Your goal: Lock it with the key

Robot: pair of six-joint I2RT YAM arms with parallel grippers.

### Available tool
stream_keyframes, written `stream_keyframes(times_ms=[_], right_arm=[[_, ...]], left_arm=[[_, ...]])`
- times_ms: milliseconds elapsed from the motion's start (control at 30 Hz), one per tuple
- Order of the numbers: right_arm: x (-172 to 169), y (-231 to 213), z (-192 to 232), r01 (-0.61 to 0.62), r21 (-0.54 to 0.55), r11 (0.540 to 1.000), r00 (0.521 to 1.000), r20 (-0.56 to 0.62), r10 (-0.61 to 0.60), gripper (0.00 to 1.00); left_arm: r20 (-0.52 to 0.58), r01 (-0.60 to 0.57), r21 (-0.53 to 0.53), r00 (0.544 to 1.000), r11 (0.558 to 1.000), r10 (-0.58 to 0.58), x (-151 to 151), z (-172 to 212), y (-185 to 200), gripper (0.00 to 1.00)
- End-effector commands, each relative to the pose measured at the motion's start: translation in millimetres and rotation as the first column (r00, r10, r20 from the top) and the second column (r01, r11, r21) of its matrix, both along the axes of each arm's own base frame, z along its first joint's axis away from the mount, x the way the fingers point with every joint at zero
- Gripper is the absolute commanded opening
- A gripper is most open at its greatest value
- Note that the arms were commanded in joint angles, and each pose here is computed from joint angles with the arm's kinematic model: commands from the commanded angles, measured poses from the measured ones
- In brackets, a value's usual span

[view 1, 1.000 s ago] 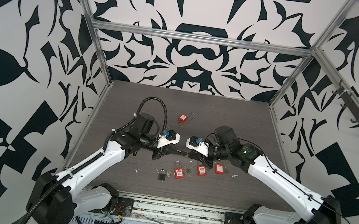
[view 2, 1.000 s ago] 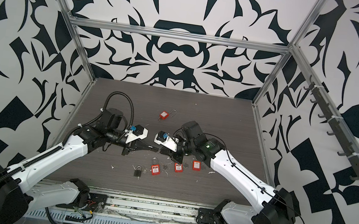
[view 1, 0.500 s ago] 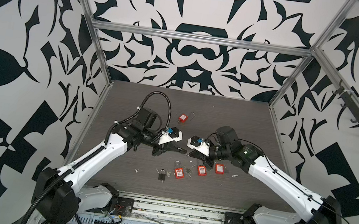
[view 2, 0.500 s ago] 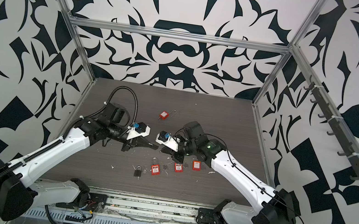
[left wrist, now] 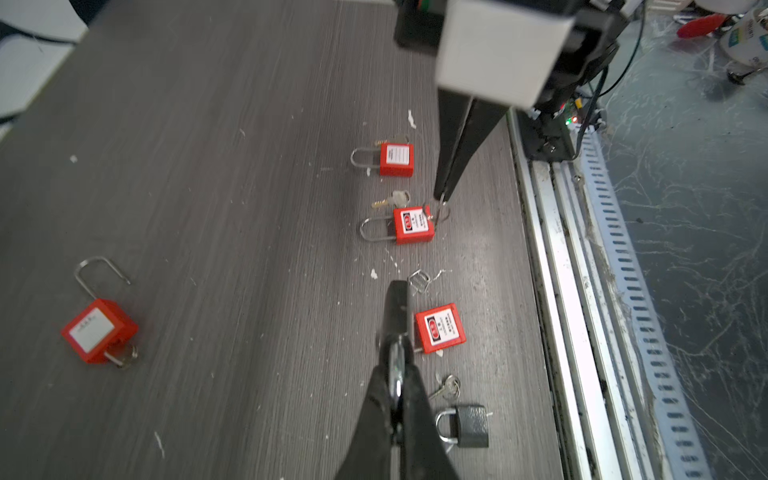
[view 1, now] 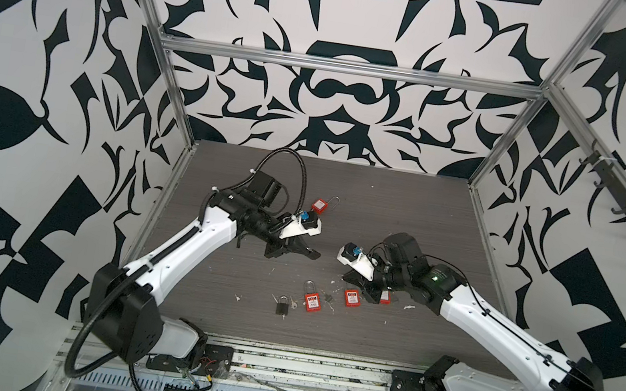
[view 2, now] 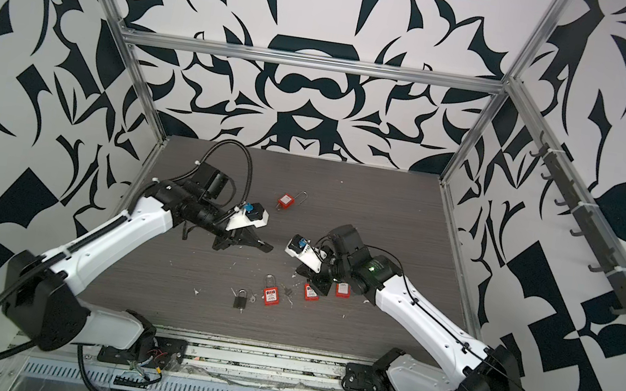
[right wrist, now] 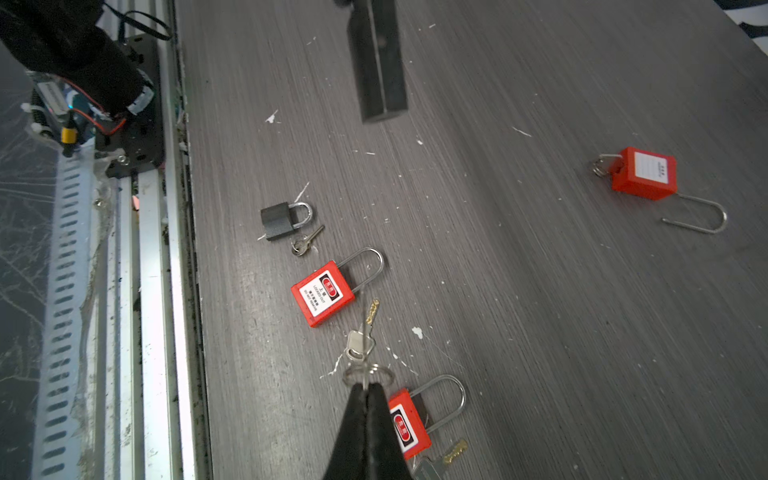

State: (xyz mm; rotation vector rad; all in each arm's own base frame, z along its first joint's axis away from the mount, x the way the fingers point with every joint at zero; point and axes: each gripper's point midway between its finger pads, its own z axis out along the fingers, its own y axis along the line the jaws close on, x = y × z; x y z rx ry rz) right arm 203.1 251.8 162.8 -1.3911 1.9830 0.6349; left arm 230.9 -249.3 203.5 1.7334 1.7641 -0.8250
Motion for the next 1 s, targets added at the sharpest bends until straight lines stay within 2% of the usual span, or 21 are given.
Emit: stream_keyframes(times_ms=[0, 133, 267, 533, 733, 967], right_arm=[[17.4, -8.0, -5.6, 0.136, -0.037, 0.99, 0.991, -0.014, -0.136, 0.0], [33.9, -12.5, -12.4, 0.267, -0.081, 0.96, 0.96, -0.063, -0.273, 0.0], [43.2, -9.5, -15.2, 0.341, -0.075, 0.937, 0.932, -0.101, -0.347, 0.0], [44.4, 7.1, -23.6, 0.342, -0.055, 0.938, 0.927, -0.144, -0.346, 0.0], [36.9, 16.0, -30.9, 0.316, -0.097, 0.944, 0.934, -0.145, -0.327, 0.0], [37.7, 17.6, -35.0, 0.351, -0.097, 0.932, 0.921, -0.143, -0.362, 0.0]], left_arm=[[-0.119, 0.027, 0.21, 0.993, 0.977, -0.002, -14.0, -24.6, 27.9, 0.0], [-0.163, 0.035, 0.345, 0.986, 0.938, 0.023, -9.1, -46.4, 43.0, 0.0], [-0.215, 0.054, 0.399, 0.976, 0.915, 0.037, -12.0, -60.7, 49.1, 0.0], [-0.293, 0.086, 0.487, 0.953, 0.869, 0.07, -8.5, -90.2, 52.8, 0.0], [-0.342, 0.126, 0.519, 0.937, 0.845, 0.07, -9.1, -105.9, 48.9, 0.0], [-0.35, 0.148, 0.569, 0.934, 0.809, 0.075, -6.7, -123.7, 51.1, 0.0]])
